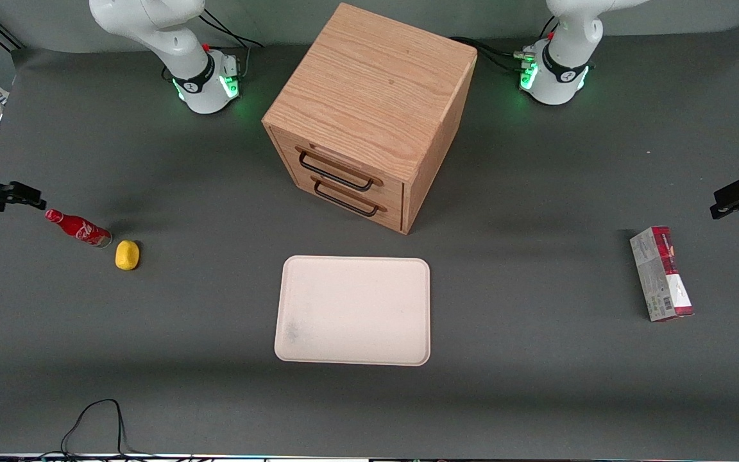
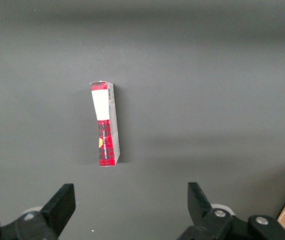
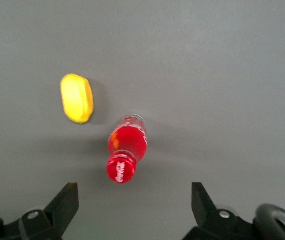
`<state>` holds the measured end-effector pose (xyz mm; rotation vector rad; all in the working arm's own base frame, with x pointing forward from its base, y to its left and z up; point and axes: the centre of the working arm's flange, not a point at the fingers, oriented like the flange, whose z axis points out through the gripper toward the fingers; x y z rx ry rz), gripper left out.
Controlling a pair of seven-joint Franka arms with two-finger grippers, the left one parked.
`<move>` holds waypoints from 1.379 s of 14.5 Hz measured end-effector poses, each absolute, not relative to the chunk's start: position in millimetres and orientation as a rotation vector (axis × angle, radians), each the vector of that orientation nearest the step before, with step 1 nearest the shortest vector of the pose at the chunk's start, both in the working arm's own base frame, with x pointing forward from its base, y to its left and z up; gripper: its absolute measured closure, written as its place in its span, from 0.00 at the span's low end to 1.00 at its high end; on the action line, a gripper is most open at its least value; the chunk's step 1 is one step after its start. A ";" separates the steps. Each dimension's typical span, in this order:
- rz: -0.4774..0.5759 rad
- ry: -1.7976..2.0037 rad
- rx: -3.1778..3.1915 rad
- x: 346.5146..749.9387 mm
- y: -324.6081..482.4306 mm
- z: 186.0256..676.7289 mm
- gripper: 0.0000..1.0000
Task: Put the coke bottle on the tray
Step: 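Lower the right gripper over the bottle neck and close on it, then lift the bottle and carry it over the white tray's corner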
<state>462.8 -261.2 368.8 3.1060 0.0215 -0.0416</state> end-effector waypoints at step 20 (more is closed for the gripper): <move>0.059 0.180 3.187 468.3 -252.0 318.6 0.63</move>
